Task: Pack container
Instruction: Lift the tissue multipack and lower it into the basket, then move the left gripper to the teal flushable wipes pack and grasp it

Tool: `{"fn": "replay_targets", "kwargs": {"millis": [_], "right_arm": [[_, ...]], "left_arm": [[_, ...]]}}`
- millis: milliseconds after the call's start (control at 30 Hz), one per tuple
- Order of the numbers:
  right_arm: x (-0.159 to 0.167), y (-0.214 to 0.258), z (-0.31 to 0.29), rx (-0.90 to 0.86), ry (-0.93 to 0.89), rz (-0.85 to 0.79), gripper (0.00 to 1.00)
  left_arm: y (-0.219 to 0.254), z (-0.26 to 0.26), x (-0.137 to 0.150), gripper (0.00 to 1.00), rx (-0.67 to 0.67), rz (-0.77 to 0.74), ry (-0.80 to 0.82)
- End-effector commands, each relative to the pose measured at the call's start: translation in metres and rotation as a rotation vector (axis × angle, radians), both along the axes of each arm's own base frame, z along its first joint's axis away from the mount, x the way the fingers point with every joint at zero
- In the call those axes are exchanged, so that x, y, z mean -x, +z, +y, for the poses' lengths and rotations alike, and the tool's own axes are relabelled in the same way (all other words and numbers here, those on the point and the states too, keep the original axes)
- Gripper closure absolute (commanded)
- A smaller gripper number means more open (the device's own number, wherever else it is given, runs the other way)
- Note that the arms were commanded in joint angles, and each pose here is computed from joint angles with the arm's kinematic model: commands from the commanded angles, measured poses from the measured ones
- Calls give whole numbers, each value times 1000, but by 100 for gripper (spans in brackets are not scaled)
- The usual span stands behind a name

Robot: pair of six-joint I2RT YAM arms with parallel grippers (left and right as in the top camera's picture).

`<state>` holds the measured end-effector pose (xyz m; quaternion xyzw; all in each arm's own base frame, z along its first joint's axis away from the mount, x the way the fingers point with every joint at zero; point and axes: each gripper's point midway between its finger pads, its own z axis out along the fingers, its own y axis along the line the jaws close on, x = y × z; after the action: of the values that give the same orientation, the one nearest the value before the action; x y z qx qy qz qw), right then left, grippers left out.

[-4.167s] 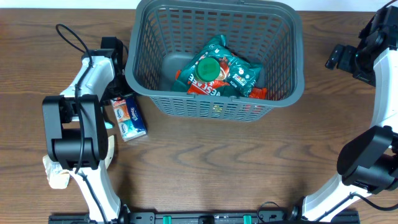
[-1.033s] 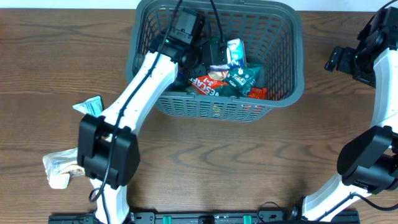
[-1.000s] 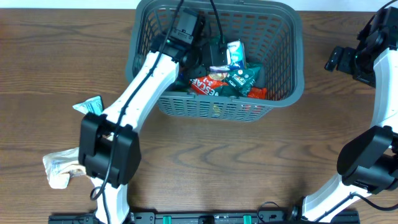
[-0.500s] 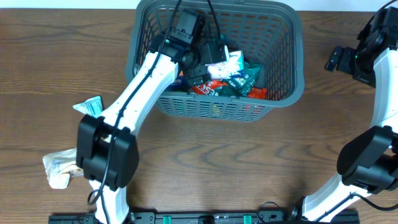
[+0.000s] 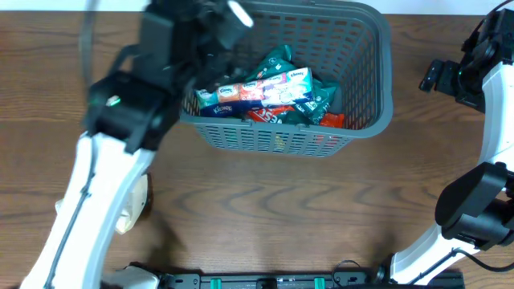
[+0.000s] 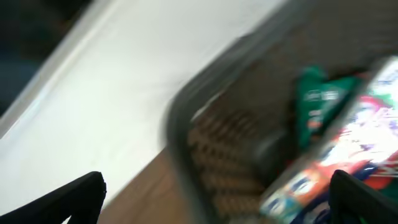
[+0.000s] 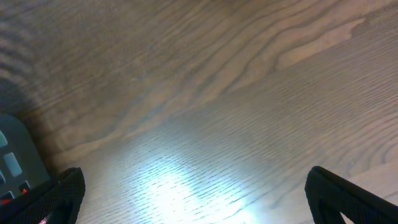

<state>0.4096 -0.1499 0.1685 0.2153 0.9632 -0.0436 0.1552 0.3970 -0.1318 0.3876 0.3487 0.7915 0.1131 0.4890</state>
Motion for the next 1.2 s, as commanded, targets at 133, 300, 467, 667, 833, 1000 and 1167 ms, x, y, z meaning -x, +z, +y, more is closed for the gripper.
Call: {"fn": "replay_targets", "kwargs": {"millis": [133,300,467,667,833,1000,1167], "right_arm": [[-1,1,2,1,18,-3,1],[-2,2,2,3,18,-8,1],[-4,2,1,5,18,-15,1],[-4,2,1,6,18,-15,1],[-3,2,2,5,19,-14,1],[-3,2,2,7,36,-11,1],[-3,2,2,7,36,-10,1]], "left_arm": [[13,166,49,1,279,4,728],[-40,232,86,2,395,173,1071],[-116,246,84,1,433,362,1124],[-215,239,71,2,485,526,1133],[-275,234,69,1,475,681,1163],[-316,235,66,2,469,777,1220],[-340,230,59,1,492,827,1214]]}}
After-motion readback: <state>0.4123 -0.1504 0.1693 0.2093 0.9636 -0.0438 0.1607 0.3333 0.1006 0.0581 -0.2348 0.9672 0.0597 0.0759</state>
